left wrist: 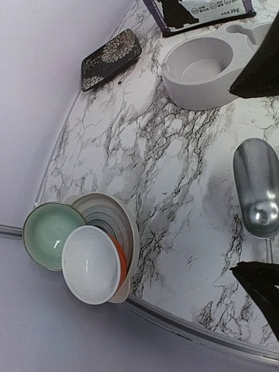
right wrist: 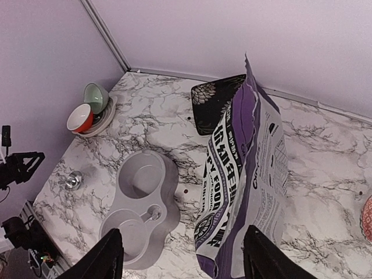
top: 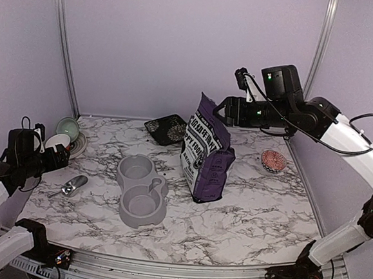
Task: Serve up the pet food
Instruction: Move the pet food bag to the center of the board.
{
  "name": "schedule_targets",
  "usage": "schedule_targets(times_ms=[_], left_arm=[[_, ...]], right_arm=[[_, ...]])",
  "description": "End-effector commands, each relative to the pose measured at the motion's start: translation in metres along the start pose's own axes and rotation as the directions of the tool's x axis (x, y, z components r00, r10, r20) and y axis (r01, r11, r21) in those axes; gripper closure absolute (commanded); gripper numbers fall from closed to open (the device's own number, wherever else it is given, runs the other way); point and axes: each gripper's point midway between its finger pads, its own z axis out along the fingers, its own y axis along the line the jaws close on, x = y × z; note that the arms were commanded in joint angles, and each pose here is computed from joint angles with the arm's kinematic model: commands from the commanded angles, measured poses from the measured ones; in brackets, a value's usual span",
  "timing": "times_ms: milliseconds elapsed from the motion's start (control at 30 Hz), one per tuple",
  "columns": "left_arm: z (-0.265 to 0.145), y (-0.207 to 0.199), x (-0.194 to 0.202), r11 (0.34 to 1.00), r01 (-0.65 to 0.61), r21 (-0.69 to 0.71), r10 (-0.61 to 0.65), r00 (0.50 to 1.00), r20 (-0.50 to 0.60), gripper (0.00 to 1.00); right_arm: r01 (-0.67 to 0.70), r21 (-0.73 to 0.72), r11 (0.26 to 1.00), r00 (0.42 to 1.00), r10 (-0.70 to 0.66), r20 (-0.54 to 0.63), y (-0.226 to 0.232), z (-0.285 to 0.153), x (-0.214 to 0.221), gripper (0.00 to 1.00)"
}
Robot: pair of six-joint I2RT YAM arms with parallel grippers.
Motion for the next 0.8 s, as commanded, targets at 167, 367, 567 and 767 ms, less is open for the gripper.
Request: schedule_targets(times_ms=[167,367,567,767], left_arm=[[-0.006,-0.001,-0.004,1.0,0.001,0.0,-0.001,1.0,0.006,0.01],[-0.006,-0.002,-0.003,1.0,0.002,0.005,-0.002,1.0,0.003,0.01],[0.0,-0.001,0.001,1.0,0.009,-0.005,-0.009,1.0,-0.024,0.01],[-0.004,0.005,-0.009,0.999,-0.003,-0.047,0.004,1.0,0.009,0.01]], right_arm=[[-0.051,0.145,0.988,0.988,0.071,-0.139,-0.021,0.017,0.027,0.4],[-0.035,0.165,0.986,0.972,0.072,-0.222,-0.026,0.031,0.05,0.58],[-0.022,0.206,0.978,0.972,0.068,-0.223,-0.034,0.031,0.053,0.87],[-0.022,0.121,0.992,0.976,0.048,-0.211,-0.02,0.025,0.051,1.0]])
